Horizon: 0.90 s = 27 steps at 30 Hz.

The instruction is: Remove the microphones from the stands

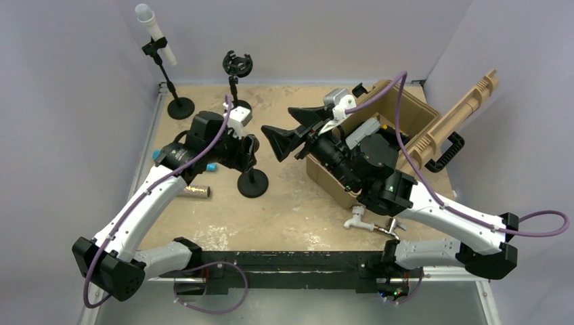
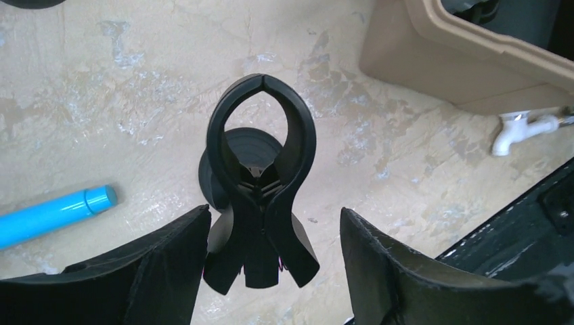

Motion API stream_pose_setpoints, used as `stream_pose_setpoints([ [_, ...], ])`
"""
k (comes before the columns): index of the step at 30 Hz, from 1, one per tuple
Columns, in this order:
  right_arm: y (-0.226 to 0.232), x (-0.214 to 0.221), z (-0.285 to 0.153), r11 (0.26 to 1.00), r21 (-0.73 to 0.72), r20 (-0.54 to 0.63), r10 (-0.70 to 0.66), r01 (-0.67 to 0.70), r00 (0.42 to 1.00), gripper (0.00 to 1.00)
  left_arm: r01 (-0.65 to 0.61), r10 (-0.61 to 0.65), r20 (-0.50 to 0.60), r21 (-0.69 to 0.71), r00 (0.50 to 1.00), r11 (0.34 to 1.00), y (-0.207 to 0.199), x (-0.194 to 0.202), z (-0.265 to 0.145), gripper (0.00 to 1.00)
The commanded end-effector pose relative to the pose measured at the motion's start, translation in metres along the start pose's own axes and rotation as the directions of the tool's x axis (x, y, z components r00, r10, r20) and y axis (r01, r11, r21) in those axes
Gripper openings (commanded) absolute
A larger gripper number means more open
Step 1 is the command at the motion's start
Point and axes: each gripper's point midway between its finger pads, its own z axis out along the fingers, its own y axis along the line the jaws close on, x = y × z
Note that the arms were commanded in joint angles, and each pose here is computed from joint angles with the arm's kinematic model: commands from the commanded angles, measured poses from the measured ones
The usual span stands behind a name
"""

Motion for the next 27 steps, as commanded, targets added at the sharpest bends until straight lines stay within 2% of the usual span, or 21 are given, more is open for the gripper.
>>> stream_pose_setpoints([
  [1,-0.003,-0.018,-0.005,1.0,0.009,0.056,0.021,-0.021,0.998,0.78,-0.097,0.101,0.043,-0.097,0.994,0.991,0.003,-0.019,-0.001,0.65],
  [10,-0.009,-0.02,-0.013,1.0,0.025,0.064,0.015,-0.017,0.998,0.78,-0.09,0.096,0.049,-0.111,0.994,0.99,0.002,-0.031,0.009,0.46],
  [14,-0.013,-0.022,-0.019,0.999,0.035,0.069,0.012,-0.015,0.998,0.78,-0.087,0.09,0.017,-0.113,0.996,0.99,0.001,-0.028,0.016,0.32],
  [18,-0.018,-0.026,-0.025,0.999,0.048,0.08,0.01,-0.014,0.997,0.78,-0.091,0.097,0.029,-0.164,0.995,0.982,0.009,-0.035,0.014,0.23],
  [20,-0.02,-0.028,-0.028,0.998,0.054,0.087,0.008,-0.013,0.996,0.78,-0.096,0.106,0.043,-0.187,0.993,0.978,0.012,-0.045,0.013,0.12],
  [21,-0.021,-0.029,-0.029,0.998,0.057,0.092,0.008,-0.013,0.996,0.78,-0.097,0.109,0.048,-0.21,0.993,0.973,0.015,-0.05,0.013,0.03],
  [22,-0.022,-0.031,-0.029,0.998,0.06,0.095,0.005,-0.01,0.995,0.78,-0.088,0.106,0.059,-0.242,0.993,0.966,0.02,-0.056,0.013,0.0],
  [27,-0.022,-0.048,-0.034,0.998,0.059,0.131,0.003,-0.011,0.991,0.78,-0.069,0.113,0.104,-0.361,0.988,0.93,0.038,-0.094,0.025,0.0],
])
